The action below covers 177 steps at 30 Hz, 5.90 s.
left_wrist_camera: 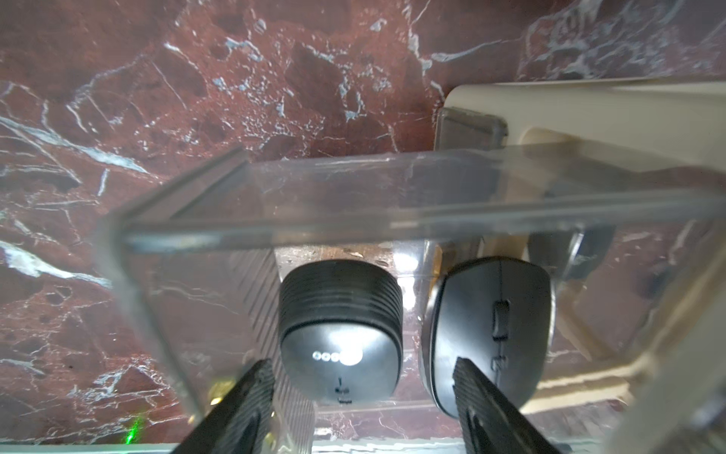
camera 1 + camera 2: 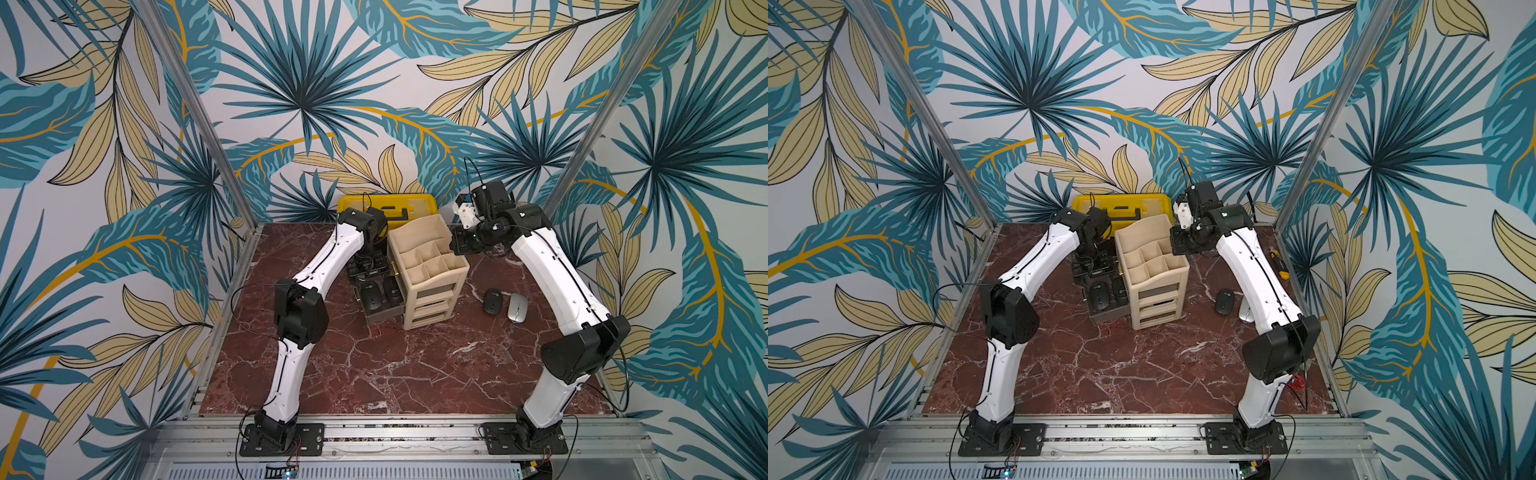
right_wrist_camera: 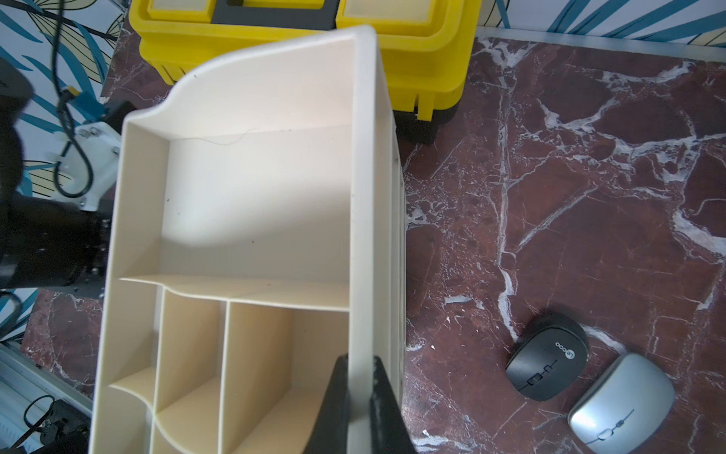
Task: Take the mice out of the drawer
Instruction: Pick up the mouse from the drawer, then place the mouse at the center of the board.
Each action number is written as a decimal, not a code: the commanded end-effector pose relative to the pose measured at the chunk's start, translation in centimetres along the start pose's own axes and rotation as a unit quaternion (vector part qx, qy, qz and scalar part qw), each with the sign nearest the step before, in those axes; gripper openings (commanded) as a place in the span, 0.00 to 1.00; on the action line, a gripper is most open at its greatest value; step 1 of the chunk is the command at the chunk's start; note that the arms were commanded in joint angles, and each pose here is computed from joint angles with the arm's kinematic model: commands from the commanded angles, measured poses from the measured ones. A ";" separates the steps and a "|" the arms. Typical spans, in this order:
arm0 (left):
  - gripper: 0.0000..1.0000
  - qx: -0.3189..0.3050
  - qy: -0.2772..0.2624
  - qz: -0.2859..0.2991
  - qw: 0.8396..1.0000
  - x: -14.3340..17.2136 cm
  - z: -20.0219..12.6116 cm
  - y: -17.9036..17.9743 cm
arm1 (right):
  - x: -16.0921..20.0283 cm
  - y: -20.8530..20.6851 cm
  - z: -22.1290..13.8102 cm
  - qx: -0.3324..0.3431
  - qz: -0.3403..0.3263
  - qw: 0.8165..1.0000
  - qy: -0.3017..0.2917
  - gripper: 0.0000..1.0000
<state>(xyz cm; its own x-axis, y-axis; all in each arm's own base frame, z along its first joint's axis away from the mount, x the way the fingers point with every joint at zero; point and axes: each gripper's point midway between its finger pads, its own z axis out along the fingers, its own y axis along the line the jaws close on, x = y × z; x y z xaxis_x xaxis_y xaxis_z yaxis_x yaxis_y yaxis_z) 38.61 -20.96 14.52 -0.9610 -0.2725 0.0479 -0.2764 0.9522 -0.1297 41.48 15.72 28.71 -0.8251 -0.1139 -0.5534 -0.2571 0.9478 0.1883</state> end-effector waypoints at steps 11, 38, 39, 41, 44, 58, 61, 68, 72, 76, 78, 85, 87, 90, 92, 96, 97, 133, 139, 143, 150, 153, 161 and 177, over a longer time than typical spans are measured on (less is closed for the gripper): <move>0.75 -0.064 0.001 -0.046 0.997 0.9 2.8 3.7 | 1.3 -1.0 1.5 0.021 0.002 1.000 0.022 0.00; 0.70 -0.059 -0.010 -0.094 0.994 0.4 6.4 5.1 | 1.1 -1.1 1.8 0.023 0.005 1.000 0.019 0.00; 0.73 -0.055 -0.011 -0.096 0.994 0.4 6.5 4.9 | 1.0 -1.1 1.9 0.022 0.004 1.000 0.019 0.00; 0.73 -0.051 -0.012 -0.100 0.994 0.3 6.8 4.8 | 1.1 -1.1 1.9 0.023 0.005 1.000 0.019 0.00; 0.74 -0.034 -0.019 -0.105 0.994 0.1 7.0 4.4 | 1.1 -1.2 1.9 0.025 0.005 0.999 0.020 0.00; 0.20 -0.013 -0.033 -0.096 0.995 0.3 4.8 3.9 | 0.9 -1.0 1.9 0.021 0.003 1.000 0.018 0.00; 0.06 -0.008 -0.045 -0.091 0.995 0.1 3.7 3.8 | 0.9 -1.1 1.9 0.022 0.004 1.000 0.019 0.00; 0.00 0.009 -0.082 -0.067 0.994 -0.3 -1.3 3.3 | 0.8 -1.1 2.0 0.023 0.002 1.000 0.019 0.00; 0.00 0.027 -0.100 -0.044 0.994 0.0 -5.6 3.0 | 0.9 -1.1 2.2 0.025 0.001 0.999 0.022 0.00; 0.00 0.037 -0.131 -0.030 0.990 0.3 -10.4 3.9 | 1.0 -1.3 2.3 0.027 0.001 0.999 0.026 0.00; 0.00 0.035 -0.139 -0.032 0.989 0.2 -12.6 5.6 | 1.0 -1.2 2.1 0.027 -0.001 0.999 0.025 0.00; 0.00 -0.055 -0.127 -0.056 0.989 -0.4 -14.1 16.0 | 1.2 -1.3 2.3 0.027 -0.005 0.999 0.029 0.00; 0.00 -0.103 -0.105 -0.073 0.986 -0.6 -12.9 19.5 | 1.2 -1.3 2.4 0.028 -0.006 0.999 0.032 0.00; 0.00 -0.138 -0.073 -0.084 0.984 -1.0 -10.6 22.4 | 1.2 -1.3 2.2 0.029 -0.011 0.999 0.035 0.00; 0.00 -0.169 -0.046 -0.080 0.981 -1.4 -9.2 23.7 | 1.1 -1.3 2.0 0.030 -0.014 0.999 0.036 0.00; 0.00 -0.238 -0.020 -0.080 0.968 -2.9 -7.4 25.7 | 1.1 -1.4 1.7 0.032 -0.019 0.999 0.034 0.00; 0.00 -0.247 -0.023 -0.084 0.965 -3.4 -7.1 25.9 | 1.1 -1.4 1.7 0.031 -0.017 0.999 0.035 0.00; 0.51 -0.371 -0.004 -0.118 0.921 -7.3 6.8 30.4 | 1.2 -1.2 1.7 0.026 -0.015 0.999 0.035 0.00; 0.52 -0.331 -0.088 -0.141 0.929 -8.2 3.9 29.7 | 1.2 -1.1 1.9 0.025 -0.013 0.999 0.037 0.00; 0.52 -0.283 -0.160 -0.148 0.934 -8.7 0.3 28.6 | 1.1 -1.1 2.0 0.026 -0.014 0.999 0.036 0.00; 0.68 -0.098 -0.279 -0.068 0.953 -8.3 -7.5 22.5 | 1.1 -1.2 1.8 0.030 -0.020 0.999 0.037 0.00; 0.76 -0.002 -0.301 0.014 0.954 -6.8 -10.0 17.7 | 1.2 -1.2 1.7 0.029 -0.020 0.999 0.038 0.00; 0.78 -0.038 -0.229 -0.126 0.964 -2.5 -8.9 21.4 | 1.2 -1.3 1.4 0.035 -0.023 0.998 0.038 0.00; 1.00 0.076 -0.199 -0.427 0.879 -0.6 1.2 26.6 | 1.8 -1.3 1.5 0.030 -0.029 0.998 0.039 0.00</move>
<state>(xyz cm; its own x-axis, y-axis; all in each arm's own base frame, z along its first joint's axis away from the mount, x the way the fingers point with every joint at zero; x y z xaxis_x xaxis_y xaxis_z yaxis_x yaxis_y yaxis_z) 30.94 3.38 10.42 -0.4342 -0.8844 -0.1711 -0.8340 0.4664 -0.2949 41.73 16.61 28.65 -0.8132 -0.1474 -0.5630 -0.2951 0.9383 0.1806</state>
